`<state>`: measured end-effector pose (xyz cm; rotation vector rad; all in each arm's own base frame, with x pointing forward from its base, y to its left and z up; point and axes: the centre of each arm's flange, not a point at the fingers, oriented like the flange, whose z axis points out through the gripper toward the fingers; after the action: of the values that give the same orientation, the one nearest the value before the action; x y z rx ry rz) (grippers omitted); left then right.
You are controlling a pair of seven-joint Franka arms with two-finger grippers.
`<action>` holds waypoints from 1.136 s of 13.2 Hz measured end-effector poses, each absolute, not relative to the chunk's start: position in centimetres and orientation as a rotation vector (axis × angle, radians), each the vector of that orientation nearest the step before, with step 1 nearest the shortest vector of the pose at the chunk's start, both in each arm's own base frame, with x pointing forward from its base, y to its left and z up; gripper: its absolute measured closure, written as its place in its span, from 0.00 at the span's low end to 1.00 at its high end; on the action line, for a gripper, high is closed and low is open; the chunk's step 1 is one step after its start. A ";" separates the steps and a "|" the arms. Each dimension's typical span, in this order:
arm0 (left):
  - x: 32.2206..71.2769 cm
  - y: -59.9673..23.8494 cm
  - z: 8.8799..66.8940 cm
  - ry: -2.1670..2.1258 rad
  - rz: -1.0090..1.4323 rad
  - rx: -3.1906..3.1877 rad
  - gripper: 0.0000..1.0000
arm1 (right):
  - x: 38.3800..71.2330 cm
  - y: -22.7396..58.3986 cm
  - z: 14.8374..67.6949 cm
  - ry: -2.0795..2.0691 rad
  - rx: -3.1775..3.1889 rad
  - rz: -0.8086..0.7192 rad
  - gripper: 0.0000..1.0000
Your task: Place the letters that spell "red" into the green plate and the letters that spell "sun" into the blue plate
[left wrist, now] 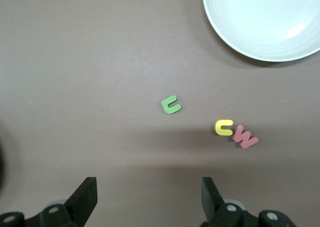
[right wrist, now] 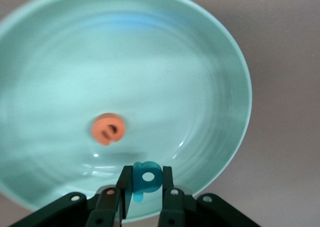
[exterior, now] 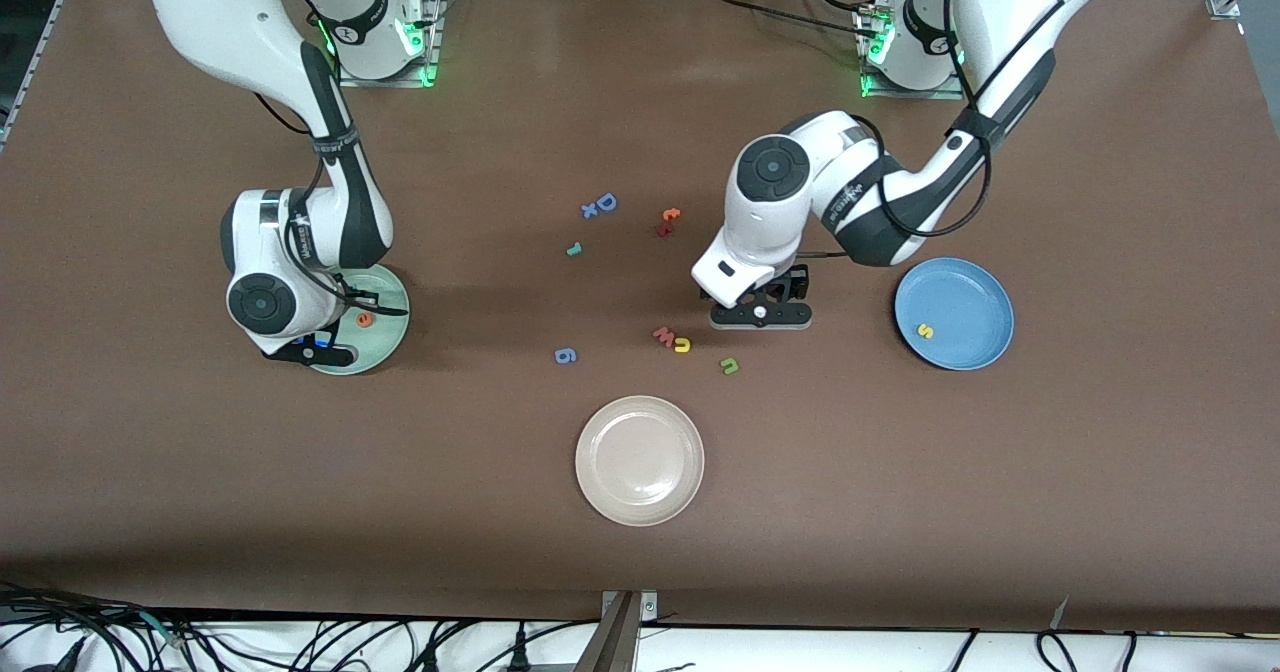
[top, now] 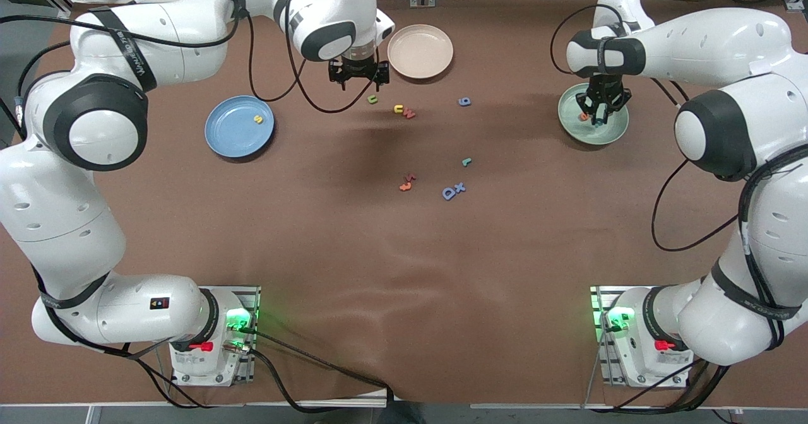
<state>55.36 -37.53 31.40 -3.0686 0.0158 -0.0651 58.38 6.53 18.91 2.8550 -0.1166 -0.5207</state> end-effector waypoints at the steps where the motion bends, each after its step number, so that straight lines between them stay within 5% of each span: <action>1: 55.6 -37.6 31.4 0.031 -0.074 -3.065 0.06 | 58.3 6.2 18.4 -0.100 2.853 -0.536 0.73; 2: 55.9 -37.5 30.9 0.086 -0.076 -3.051 0.06 | 58.2 6.1 18.2 -0.072 2.854 -0.547 0.72; 4: 56.3 -37.9 29.1 0.294 -0.096 -2.999 0.05 | 58.2 6.3 18.1 -0.030 2.858 -0.555 0.55; 8: 58.3 -37.3 26.6 0.543 -0.183 -2.985 0.05 | 58.9 7.6 20.0 -0.021 2.880 -0.519 0.11; 15: 60.2 -35.1 22.0 1.083 -0.208 -2.832 0.05 | 58.3 16.1 26.0 -0.315 3.029 -0.492 0.19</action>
<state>60.24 -35.15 22.03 -2.8318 1.0833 -0.2077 58.29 16.09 26.02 3.0291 -0.3146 -0.4920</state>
